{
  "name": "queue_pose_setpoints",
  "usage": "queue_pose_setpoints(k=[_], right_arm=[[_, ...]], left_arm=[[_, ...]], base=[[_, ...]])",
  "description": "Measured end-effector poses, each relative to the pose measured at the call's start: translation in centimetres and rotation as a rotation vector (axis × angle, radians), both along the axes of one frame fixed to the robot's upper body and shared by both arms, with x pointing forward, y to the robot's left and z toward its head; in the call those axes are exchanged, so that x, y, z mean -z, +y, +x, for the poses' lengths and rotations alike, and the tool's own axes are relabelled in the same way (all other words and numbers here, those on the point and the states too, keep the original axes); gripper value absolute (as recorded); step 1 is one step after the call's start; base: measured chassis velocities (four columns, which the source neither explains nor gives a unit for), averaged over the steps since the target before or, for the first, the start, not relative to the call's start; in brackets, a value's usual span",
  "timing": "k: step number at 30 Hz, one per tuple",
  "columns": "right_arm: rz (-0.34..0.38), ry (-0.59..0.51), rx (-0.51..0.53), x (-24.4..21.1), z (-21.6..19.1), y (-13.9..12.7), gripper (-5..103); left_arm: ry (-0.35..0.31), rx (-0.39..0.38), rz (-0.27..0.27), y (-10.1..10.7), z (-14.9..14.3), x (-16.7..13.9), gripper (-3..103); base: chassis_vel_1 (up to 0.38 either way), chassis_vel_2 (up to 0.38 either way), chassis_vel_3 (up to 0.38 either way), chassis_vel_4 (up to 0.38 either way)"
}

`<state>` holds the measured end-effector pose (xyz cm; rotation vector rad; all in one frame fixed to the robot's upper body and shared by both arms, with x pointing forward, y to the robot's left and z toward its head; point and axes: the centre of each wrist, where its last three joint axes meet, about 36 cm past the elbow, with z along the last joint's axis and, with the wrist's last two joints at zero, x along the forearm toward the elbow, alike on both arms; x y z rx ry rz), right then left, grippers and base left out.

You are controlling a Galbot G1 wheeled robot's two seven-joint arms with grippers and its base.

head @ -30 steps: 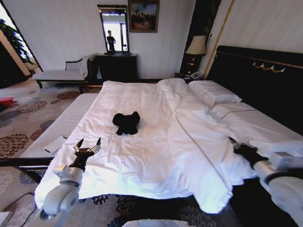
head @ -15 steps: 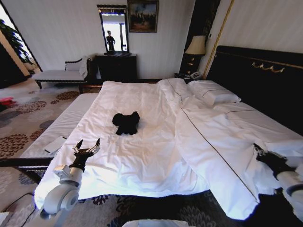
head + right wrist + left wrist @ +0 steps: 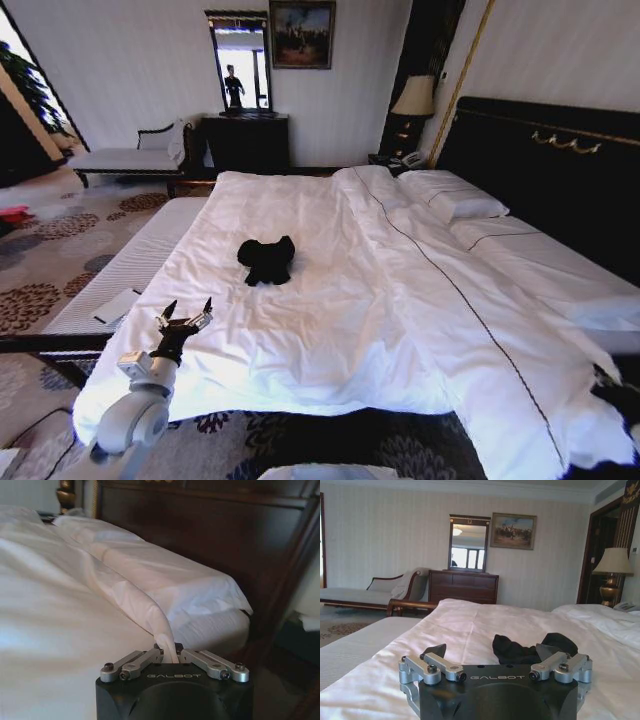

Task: Fold the clothes on the bed.

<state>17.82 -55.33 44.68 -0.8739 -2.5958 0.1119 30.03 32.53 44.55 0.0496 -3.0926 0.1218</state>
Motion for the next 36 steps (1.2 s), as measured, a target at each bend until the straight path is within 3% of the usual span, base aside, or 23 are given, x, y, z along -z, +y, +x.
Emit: queue_pose_setpoints(k=[11,17,23,30,36], right_arm=[[0.013,0.077,0.118,6.2,-3.5,-1.4,1],[0.045,0.128,0.145,10.9,-4.9,0.3,1],[0.088,0.146,0.159,15.6,-3.8,1.9,1],[0.109,0.126,0.158,17.6,-2.8,2.8,-2],[0.089,0.049,0.163,18.0,-2.4,2.6,25]], left_arm=[[0.012,-0.001,0.007,-0.1,-0.2,0.3,100],[0.021,-0.001,0.011,-0.2,-0.3,0.7,100],[0.022,-0.002,0.016,-0.6,-0.3,0.4,100],[0.029,-0.005,0.028,-0.5,-0.8,0.4,100],[0.032,-0.002,0.038,-0.7,-1.3,0.4,100]], base=[[0.0,0.0,0.0,0.0],[0.0,0.0,0.0,0.0],[0.0,0.0,0.0,0.0],[0.0,0.0,0.0,0.0],[-0.017,-0.021,-0.028,-0.02]])
